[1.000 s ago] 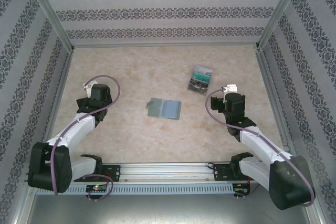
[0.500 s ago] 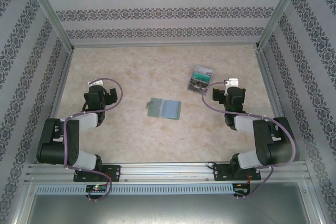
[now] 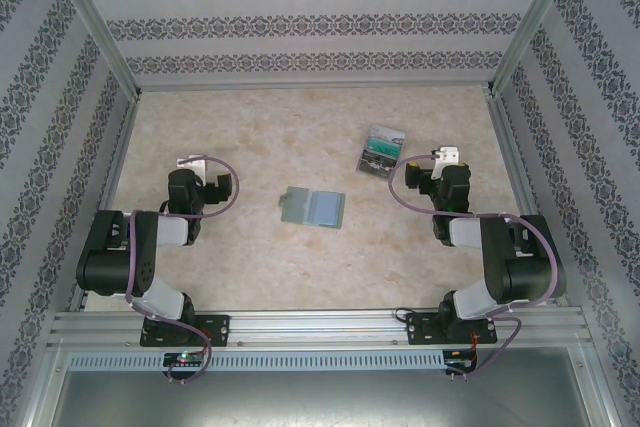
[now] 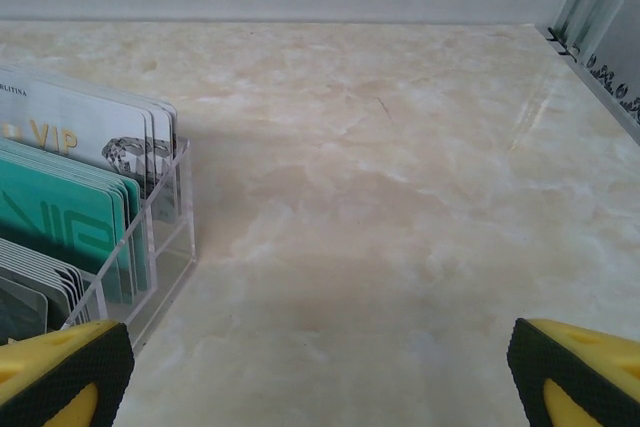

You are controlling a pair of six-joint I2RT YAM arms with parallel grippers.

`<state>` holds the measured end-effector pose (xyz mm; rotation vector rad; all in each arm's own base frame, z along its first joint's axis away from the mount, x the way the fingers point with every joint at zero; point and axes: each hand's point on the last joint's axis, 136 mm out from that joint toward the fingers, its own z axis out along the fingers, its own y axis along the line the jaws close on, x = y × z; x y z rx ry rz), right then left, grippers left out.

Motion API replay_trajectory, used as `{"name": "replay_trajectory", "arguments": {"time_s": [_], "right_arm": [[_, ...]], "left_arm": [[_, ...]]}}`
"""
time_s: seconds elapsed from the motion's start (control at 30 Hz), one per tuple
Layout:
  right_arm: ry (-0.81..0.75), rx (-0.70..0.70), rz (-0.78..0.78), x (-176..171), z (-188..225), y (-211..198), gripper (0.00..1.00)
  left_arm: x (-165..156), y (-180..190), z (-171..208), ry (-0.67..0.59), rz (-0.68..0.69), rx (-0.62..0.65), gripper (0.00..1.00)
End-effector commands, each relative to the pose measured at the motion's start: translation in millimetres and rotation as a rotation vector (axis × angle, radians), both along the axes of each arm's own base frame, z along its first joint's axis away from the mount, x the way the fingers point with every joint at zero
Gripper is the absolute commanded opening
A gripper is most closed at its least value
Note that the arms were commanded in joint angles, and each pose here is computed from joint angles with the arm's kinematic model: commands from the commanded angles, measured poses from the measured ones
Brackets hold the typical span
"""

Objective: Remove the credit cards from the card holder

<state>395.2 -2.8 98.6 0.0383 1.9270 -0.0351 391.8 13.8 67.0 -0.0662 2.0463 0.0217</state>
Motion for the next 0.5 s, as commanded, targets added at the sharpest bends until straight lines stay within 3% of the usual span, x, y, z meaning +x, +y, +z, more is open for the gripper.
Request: {"name": "replay_trajectory", "arguments": {"time_s": [0.0,0.47], "right_arm": [[-0.036,0.008,0.016,1.4,6.8,4.2,0.98],[-0.036,0.011,0.019,1.9,7.0,4.8,0.98]], "left_arm": [[7.5,-7.4,14.7,-0.065,-0.040,0.013,1.00],[7.7,-7.6,15.1,-0.067,-0.040,0.016,1.00]]}}
